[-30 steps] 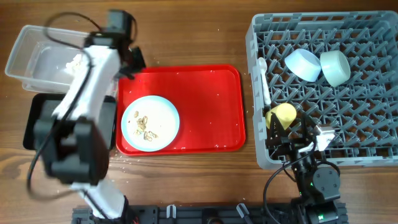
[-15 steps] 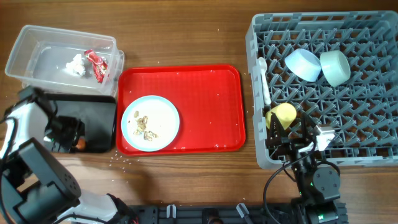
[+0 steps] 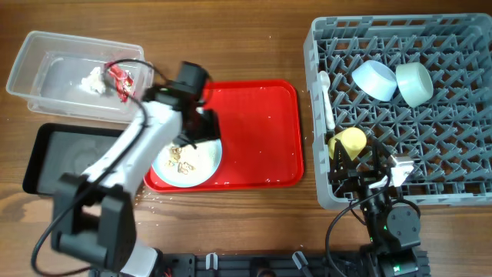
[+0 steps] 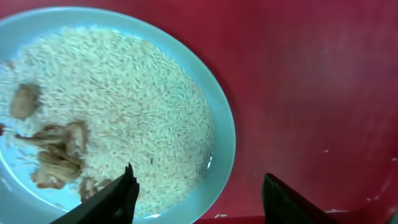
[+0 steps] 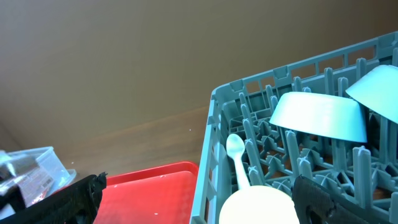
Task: Sort waste into correct bins and load items into the dishwasher rack
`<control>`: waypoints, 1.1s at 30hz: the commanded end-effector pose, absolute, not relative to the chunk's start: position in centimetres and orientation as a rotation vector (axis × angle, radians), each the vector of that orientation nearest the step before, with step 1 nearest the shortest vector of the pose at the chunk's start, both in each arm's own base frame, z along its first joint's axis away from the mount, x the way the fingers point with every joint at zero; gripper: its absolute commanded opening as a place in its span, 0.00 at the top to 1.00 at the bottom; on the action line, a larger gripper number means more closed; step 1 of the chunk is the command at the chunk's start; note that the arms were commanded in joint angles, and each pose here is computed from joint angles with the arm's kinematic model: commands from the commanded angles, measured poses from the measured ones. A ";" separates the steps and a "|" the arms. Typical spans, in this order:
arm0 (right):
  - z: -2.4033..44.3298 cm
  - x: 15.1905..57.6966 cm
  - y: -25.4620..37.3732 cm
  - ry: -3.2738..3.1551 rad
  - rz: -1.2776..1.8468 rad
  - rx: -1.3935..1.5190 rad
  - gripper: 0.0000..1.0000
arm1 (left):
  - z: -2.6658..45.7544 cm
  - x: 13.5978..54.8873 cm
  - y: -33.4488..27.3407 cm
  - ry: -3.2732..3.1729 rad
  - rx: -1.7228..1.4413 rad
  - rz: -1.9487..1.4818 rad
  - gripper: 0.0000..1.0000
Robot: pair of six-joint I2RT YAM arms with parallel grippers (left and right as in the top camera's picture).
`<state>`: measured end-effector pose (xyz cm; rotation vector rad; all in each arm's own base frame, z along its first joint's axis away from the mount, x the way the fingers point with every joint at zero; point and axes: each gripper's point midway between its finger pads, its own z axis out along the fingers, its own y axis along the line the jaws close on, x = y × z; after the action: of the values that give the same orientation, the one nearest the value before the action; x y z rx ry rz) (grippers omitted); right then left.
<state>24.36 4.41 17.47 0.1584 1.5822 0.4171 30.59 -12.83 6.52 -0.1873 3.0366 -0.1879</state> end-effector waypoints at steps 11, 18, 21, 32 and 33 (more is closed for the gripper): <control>17.6 24.3 4.5 1.574 0.434 0.158 0.00 | -1.7 29.6 -16.7 3.090 0.147 0.123 0.87; 17.6 24.3 4.5 1.574 0.435 0.159 0.00 | 1.2 30.4 -16.0 3.074 0.102 0.210 0.96; 17.6 24.3 4.5 1.574 0.435 0.159 0.00 | 5.0 32.1 -17.1 2.993 0.125 0.133 0.96; 17.6 24.3 4.5 1.574 0.435 0.159 0.00 | 9.1 31.6 -15.0 2.920 0.044 0.220 0.96; 17.6 24.3 4.5 1.574 0.435 0.159 0.00 | 10.0 31.6 -15.0 2.908 0.069 0.210 0.96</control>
<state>24.36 4.41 17.47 0.1584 1.5822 0.4171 30.51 -15.33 5.76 0.1017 3.0204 0.2361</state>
